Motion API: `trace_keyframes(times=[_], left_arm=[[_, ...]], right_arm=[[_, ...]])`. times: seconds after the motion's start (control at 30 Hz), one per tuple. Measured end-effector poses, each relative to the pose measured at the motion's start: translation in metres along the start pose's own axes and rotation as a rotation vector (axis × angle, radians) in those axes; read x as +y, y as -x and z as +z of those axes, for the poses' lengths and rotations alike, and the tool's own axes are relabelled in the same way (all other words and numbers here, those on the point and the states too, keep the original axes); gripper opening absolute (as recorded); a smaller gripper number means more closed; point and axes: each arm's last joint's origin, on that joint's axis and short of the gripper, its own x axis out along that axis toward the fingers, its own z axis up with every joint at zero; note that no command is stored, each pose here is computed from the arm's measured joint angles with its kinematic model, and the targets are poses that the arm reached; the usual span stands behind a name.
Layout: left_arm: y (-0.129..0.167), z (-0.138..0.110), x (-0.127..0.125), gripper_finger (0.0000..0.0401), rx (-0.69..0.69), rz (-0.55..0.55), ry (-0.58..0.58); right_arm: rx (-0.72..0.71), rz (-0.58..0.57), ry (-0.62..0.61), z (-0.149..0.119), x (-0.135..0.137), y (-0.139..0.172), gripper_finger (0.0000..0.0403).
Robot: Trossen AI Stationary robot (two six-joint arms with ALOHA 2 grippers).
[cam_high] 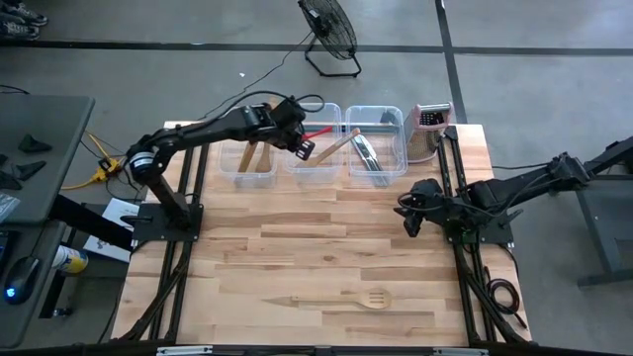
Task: Pick & Place Kitchen Items
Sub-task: Put the red rubber scraper into the middle transparent bin, then put the slotted serving spoon into the left transparent bin
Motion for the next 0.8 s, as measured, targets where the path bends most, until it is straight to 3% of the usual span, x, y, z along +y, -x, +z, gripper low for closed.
trace_keyframes(times=[0.17,0.53,0.8], left_arm=[[-0.006,-0.001,-0.001,0.0019,0.018,-0.009,-0.003],[-0.006,-0.001,-0.001,0.0123,0.016,-0.009,-0.024],[0.016,0.002,0.001,0.0139,-0.034,-0.038,-0.091]], right_arm=[[0.015,0.006,-0.006,0.001,-0.001,-0.001,0.013],[0.026,0.0,-0.007,0.004,-0.005,-0.003,0.013],[0.036,0.004,-0.01,0.005,-0.006,-0.004,0.013]])
